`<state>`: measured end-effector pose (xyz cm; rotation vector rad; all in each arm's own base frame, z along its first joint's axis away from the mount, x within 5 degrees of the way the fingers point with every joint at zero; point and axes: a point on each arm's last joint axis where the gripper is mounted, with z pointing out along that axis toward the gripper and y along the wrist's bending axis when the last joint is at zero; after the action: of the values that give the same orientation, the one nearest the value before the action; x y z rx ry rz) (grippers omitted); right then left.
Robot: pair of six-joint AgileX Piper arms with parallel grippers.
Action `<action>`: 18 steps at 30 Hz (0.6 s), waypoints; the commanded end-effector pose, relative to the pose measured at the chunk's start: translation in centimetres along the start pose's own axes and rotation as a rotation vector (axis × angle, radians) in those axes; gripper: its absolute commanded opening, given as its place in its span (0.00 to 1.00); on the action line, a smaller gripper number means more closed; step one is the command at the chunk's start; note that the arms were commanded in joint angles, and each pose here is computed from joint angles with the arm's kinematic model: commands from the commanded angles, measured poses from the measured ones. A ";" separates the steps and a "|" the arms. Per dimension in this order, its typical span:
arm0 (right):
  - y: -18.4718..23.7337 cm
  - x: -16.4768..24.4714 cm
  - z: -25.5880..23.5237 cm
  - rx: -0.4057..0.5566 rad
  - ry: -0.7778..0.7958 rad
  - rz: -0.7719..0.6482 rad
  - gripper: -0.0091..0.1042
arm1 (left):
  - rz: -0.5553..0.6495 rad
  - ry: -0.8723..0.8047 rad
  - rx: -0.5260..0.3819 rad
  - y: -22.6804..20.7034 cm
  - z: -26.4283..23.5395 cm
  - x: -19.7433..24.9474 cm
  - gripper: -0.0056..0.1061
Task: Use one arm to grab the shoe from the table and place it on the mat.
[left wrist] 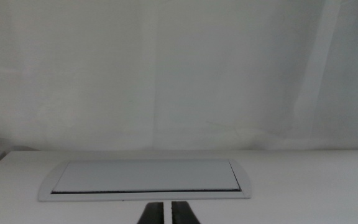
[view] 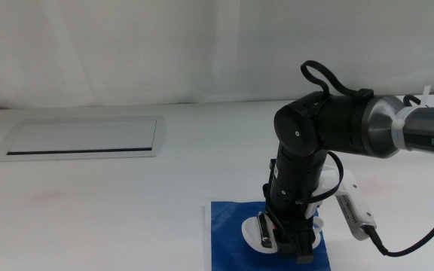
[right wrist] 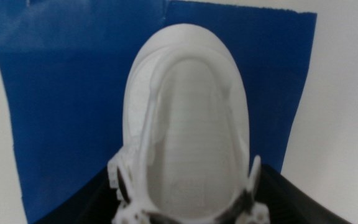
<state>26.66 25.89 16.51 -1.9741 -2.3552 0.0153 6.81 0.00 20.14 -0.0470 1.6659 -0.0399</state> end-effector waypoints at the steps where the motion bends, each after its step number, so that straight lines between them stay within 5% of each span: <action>1: 0.1 0.2 0.3 0.008 0.005 0.009 0.06 | -0.008 0.017 -0.005 0.1 0.1 1.1 0.03; 18: 0.7 0.5 1.3 -0.025 0.026 0.013 0.06 | -0.008 0.017 -0.005 0.1 0.1 1.1 0.03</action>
<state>27.10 26.39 15.22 -1.9823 -2.3436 -0.0241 6.81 0.00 20.14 -0.0470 1.6659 -0.0399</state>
